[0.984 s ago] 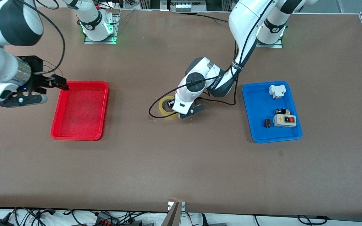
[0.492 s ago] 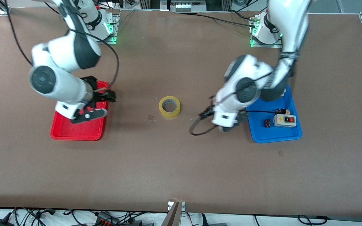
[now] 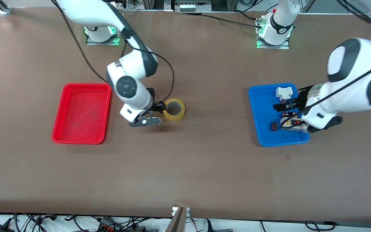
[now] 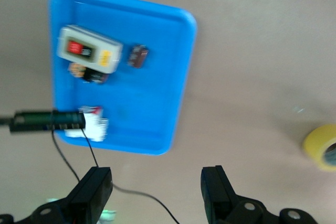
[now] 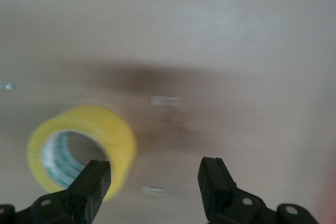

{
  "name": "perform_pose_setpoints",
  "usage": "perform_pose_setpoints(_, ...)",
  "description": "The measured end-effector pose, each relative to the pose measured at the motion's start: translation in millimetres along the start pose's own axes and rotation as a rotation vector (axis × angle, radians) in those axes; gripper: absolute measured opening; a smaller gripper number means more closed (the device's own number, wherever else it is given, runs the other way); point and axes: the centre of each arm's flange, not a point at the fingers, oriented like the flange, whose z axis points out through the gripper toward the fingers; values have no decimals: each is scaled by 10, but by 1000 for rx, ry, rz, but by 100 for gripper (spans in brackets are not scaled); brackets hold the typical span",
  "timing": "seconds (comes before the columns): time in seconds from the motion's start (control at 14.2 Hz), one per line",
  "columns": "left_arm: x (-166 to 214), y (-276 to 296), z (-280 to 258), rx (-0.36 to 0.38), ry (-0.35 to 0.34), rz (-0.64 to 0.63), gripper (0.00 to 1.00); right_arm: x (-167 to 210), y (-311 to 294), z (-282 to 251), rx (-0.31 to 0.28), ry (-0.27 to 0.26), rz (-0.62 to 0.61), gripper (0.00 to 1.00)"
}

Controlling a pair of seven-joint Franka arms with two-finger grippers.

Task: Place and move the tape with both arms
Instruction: 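Grasp the tape with the right gripper while the left gripper withdraws, then carry the tape into the red tray and lower it with the right gripper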

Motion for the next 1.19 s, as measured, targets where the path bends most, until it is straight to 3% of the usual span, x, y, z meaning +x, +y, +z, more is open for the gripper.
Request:
perform_pose_setpoints(0.28,-275,-493,-570,20,83,165,100,-133,-359,326,15,29,56,100)
perform_pose_setpoints(0.63,-581,-831,-1016,42,177,318,100,-157,-375,551,1,13,62,100)
perform_pose_setpoints(0.77,-614,-936,-1093,65,209,361,100,-155,-348,656,-24,11,48,95)
perform_pose_setpoints(1.12,-765,-1019,-1260,96,263,391,100,-109,-304,679,-39,22,53,26)
perform_pose_setpoints(1.19,-778,-1030,-1273,103,266,391,100,-72,-279,642,-38,29,65,25)
